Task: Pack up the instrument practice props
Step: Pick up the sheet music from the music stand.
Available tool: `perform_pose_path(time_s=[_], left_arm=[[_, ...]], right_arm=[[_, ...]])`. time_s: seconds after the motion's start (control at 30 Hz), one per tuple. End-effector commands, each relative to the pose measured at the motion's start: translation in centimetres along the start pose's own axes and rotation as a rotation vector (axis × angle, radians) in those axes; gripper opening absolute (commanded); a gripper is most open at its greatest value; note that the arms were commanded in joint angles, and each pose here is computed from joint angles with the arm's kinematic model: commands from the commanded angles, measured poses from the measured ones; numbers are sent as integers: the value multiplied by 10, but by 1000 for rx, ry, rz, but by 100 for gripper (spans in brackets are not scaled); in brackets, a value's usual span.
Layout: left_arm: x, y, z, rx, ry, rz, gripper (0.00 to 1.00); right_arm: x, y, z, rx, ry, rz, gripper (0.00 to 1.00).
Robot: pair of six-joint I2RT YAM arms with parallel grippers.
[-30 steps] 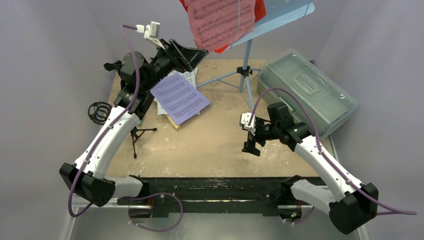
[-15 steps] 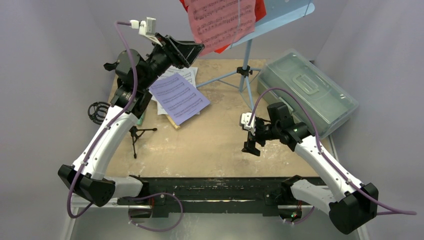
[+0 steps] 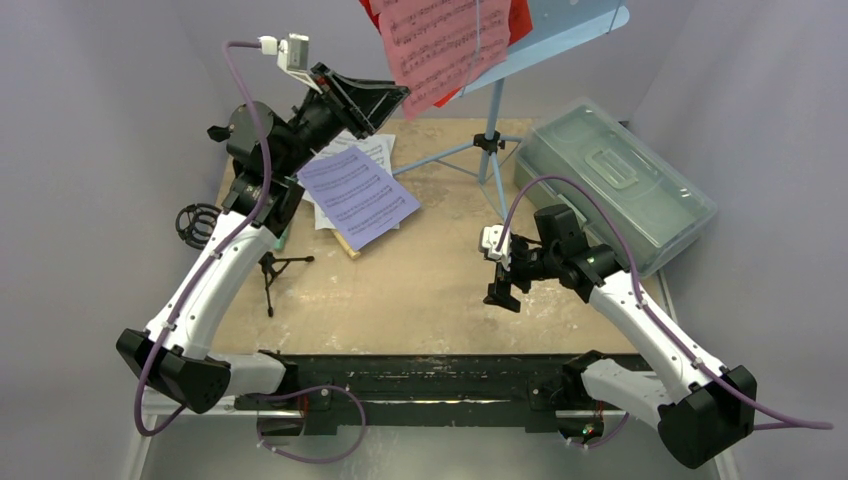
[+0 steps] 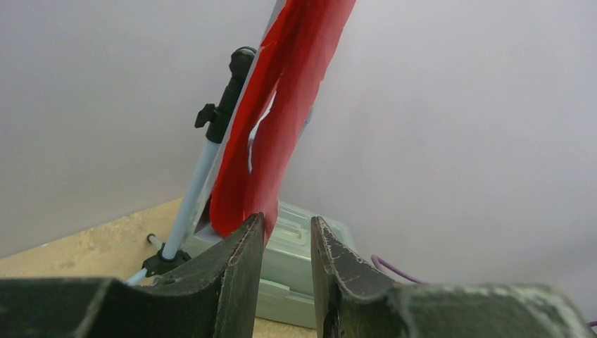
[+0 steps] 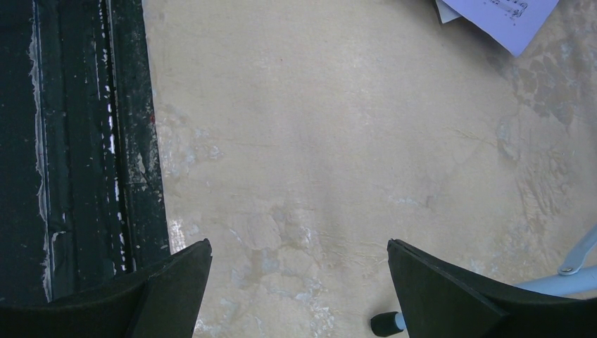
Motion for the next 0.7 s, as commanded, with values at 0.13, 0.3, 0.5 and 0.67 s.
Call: perform_pose_path(time_s=[0.13,0.3,0.5,0.67], left_arm=[[-7,17,-23,-1,-117,-55,30],[-11,22,-28,0,-138,-71,31],[-20,31,-27,-20,-123,-109,38],[-32,37,-30,-63,-123,-128,33]], right_arm=[[1,2,-1,8,-5,-15,99],[0,2,-1,5,-2,-12,99],[0,1,-1,4,-1,-11,99],[0,1,-2,4,-5,-10,99]])
Point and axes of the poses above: each gripper's point midway between its finger pads, its own x axis back along the fingers, its own z axis along the line the jaws close on, y = z × x, the point moved 2 cm from there along x, back along the fingers, and after that the axes turned 3 degrees about -x, right-handed, at the moved point
